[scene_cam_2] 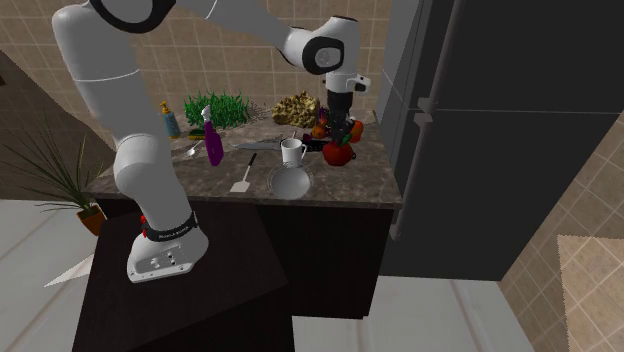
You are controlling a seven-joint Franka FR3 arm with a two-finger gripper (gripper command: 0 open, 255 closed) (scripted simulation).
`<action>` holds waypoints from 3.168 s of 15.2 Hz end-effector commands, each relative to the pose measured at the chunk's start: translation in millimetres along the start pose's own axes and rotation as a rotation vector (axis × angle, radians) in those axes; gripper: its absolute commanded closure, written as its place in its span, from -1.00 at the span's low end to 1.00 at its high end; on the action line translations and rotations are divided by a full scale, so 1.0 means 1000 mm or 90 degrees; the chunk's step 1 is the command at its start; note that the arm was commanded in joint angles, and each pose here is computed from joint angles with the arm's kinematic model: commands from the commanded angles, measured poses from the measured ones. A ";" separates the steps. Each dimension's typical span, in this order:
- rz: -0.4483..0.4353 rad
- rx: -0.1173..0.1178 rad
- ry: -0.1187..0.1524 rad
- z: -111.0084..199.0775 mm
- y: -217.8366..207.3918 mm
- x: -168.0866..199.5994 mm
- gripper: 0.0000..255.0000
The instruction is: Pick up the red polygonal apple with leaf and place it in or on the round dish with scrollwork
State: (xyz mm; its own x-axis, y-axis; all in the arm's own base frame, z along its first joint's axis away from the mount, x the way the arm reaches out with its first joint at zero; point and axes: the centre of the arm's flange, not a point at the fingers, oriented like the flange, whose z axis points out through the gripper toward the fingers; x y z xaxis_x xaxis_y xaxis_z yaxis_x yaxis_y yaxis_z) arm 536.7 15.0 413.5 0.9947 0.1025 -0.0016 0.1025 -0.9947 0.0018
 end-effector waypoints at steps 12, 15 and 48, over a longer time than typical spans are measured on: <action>0.001 0.000 0.000 -0.032 -0.103 -0.129 1.00; 0.001 0.000 0.000 -0.016 -0.103 -0.129 1.00; 0.001 0.000 0.000 0.084 -0.104 -0.129 -1.00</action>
State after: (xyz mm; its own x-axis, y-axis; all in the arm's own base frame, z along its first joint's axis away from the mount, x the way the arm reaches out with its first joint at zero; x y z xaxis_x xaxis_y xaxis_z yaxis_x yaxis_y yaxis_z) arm 398.0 104.7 329.9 0.9948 0.1016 -0.0009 0.1016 -0.9948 0.0026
